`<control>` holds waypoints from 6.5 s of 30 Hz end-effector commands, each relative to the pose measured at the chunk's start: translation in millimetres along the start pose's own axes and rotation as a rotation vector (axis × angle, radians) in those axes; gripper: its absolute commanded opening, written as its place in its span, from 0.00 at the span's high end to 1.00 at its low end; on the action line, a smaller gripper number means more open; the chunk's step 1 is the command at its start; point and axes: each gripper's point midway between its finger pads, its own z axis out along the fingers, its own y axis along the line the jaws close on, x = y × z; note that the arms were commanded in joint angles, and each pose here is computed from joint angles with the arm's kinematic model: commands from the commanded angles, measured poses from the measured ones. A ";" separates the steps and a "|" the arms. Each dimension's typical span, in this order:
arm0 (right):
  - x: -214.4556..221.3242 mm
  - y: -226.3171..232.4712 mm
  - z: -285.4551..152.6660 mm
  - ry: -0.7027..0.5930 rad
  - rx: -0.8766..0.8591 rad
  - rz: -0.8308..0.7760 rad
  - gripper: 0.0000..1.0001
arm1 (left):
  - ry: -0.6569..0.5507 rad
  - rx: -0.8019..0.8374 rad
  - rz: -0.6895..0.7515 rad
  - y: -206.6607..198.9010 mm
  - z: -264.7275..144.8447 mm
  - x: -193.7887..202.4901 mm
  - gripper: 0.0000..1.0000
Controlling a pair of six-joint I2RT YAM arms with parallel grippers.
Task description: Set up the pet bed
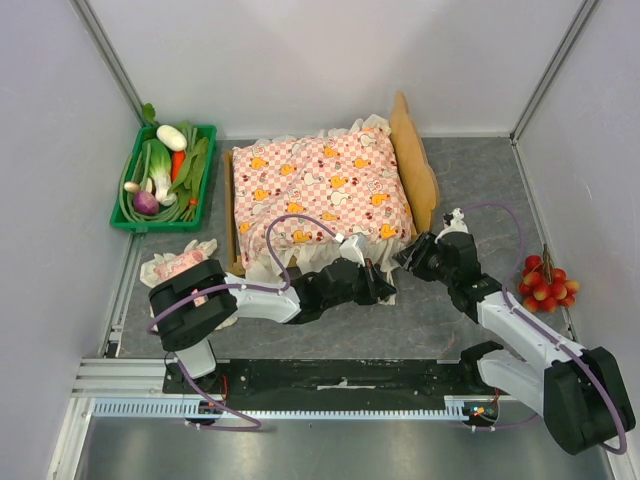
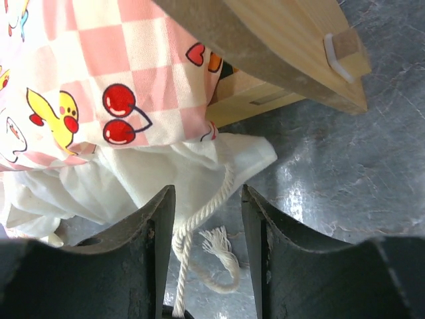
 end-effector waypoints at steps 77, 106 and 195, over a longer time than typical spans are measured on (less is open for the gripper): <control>-39.7 51.0 -29.7 -0.204 -0.263 -0.280 1.00 | -0.008 -0.211 -0.157 24.4 54.7 -57.9 0.98; 12.7 0.1 -48.7 0.049 -0.035 -0.170 0.67 | 0.011 -0.092 -0.168 4.1 54.8 -71.2 0.98; -32.3 -29.1 -21.9 -0.010 0.162 -0.289 1.00 | 0.175 -0.424 0.787 92.3 17.7 -10.9 0.98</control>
